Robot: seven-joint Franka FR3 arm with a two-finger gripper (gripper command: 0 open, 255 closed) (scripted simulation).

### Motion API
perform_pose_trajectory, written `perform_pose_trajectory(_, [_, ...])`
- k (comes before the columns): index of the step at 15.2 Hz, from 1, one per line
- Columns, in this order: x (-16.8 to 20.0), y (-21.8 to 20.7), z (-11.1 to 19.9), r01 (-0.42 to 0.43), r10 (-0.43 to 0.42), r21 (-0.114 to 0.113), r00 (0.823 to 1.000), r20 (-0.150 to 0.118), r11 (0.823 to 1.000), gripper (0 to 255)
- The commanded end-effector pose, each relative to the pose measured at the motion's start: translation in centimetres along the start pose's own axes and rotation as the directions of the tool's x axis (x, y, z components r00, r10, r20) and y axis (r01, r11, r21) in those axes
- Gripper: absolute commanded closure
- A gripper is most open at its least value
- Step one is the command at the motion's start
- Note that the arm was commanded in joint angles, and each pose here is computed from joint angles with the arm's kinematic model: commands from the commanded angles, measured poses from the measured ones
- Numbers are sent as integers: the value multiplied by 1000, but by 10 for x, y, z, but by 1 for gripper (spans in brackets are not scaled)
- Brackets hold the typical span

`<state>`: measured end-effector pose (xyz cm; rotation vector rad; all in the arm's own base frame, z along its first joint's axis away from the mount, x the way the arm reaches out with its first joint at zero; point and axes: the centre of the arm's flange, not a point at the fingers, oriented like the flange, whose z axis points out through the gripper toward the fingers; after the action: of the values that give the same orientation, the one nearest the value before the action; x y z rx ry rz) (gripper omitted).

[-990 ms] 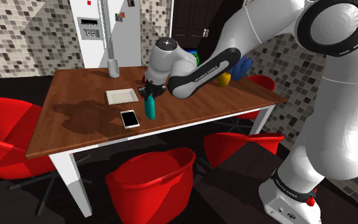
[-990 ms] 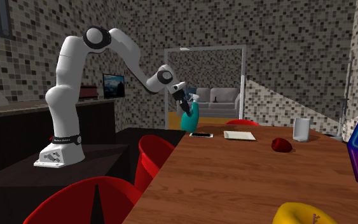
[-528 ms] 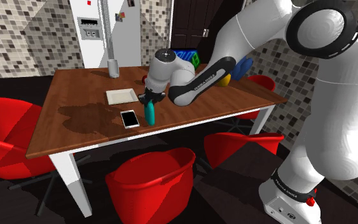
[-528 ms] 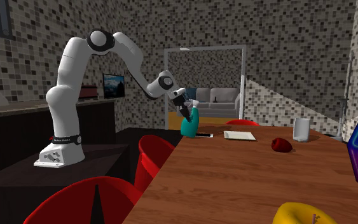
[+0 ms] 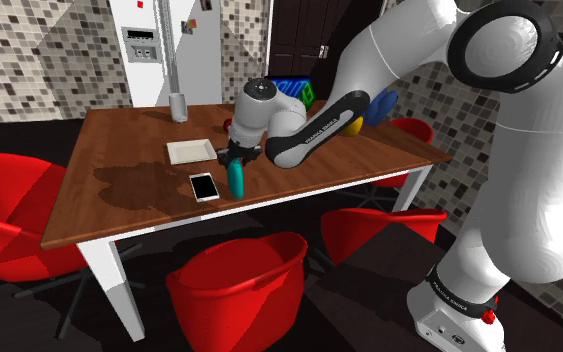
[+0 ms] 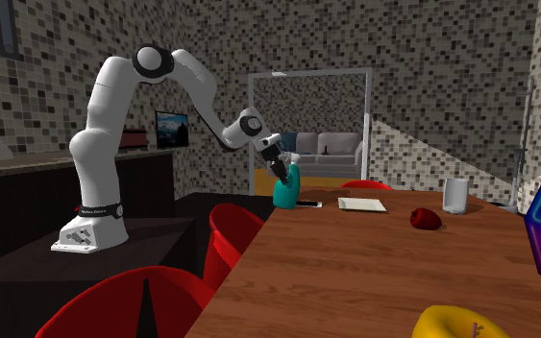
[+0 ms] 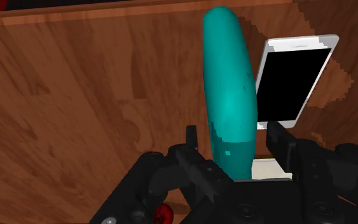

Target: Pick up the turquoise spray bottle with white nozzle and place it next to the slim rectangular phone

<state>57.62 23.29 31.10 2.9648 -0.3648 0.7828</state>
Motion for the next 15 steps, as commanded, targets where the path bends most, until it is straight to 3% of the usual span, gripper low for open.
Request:
perform_pose_trajectory(1, [0, 0, 0, 0, 0, 0, 1000, 0, 1000, 0])
perform_pose_trajectory(5, [0, 0, 0, 0, 0, 0, 1000, 0, 1000, 0])
perform_pose_trajectory(9, [0, 0, -50, 0, 0, 0, 1000, 0, 1000, 0])
perform_pose_trajectory(15, [0, 0, -50, 0, 0, 0, 1000, 0, 1000, 0])
